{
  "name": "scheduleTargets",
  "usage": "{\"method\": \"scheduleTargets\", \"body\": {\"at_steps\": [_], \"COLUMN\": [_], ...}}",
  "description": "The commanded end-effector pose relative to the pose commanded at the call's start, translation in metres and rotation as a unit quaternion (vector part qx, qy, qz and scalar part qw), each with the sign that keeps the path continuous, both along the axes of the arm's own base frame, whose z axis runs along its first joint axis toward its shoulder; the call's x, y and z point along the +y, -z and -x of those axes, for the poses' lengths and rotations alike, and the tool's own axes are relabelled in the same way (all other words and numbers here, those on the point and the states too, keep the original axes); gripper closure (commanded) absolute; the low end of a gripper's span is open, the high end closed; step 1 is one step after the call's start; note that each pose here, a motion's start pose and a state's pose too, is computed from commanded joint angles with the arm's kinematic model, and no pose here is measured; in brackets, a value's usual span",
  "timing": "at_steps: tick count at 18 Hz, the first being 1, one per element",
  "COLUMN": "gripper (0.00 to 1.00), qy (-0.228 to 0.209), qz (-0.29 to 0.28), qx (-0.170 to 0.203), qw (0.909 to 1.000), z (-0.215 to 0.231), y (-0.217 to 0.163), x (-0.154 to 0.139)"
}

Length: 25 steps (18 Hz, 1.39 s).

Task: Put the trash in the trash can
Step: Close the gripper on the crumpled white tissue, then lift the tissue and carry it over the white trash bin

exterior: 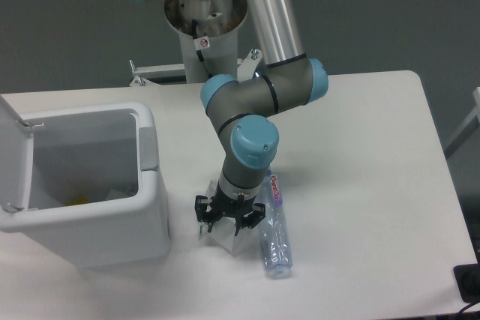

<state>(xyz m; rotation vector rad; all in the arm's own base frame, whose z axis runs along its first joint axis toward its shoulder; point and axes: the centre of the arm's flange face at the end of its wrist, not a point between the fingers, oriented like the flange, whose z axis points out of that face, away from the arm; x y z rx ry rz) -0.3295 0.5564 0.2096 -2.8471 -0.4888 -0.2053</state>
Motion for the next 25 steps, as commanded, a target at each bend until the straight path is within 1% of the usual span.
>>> {"method": "scheduleTargets", "body": {"at_steps": [2,4,6,7,9,10,12,13,14,16,17,18,19,20,21,23,25], "gripper": [0.99,1.00,1.00,1.00,1.00,1.00,1.00,1.00,1.00,1.00,1.00,1.00,1.00,1.00,1.00,1.00,1.00], "qy": [-0.001,-0.002,0.002,0.003,-0.004,-0.007,-0.027,-0.039,-0.053,-0.105,-0.122,-0.134,-0.146,-0.152,-0.153,-0.150,-0.137], "qz": [-0.007,-0.022,-0.056,-0.077,-0.131,-0.144,-0.175,-0.193,-0.216,-0.259,-0.275,-0.286,-0.298,-0.302,-0.311,-0.316,-0.316], "qx": [0.007,0.017,0.026,0.024,0.008,0.009,0.024,0.030,0.028,0.002,-0.010,-0.010,-0.007,-0.011,-0.009,-0.008,-0.011], "qw": [0.9999,0.9996,0.9981,0.9968,0.9914,0.9895,0.9839,0.9800,0.9746,0.9602,0.9536,0.9487,0.9433,0.9410,0.9380,0.9366,0.9387], "z": [0.002,0.002,0.000,0.000,0.008,0.012,0.026,0.034,0.039,0.061,0.064,0.063,0.054,0.043,0.020,-0.021,-0.052], "y": [-0.010,-0.029,-0.066,-0.082,-0.118,-0.130,-0.172,-0.194,-0.219,-0.260,-0.277,-0.296,-0.319,-0.328,-0.348,-0.369,-0.374], "x": [0.002,0.002,0.002,0.002,-0.004,-0.008,-0.012,-0.010,-0.006,-0.012,-0.013,-0.017,-0.025,-0.029,-0.041,-0.054,-0.057]}}
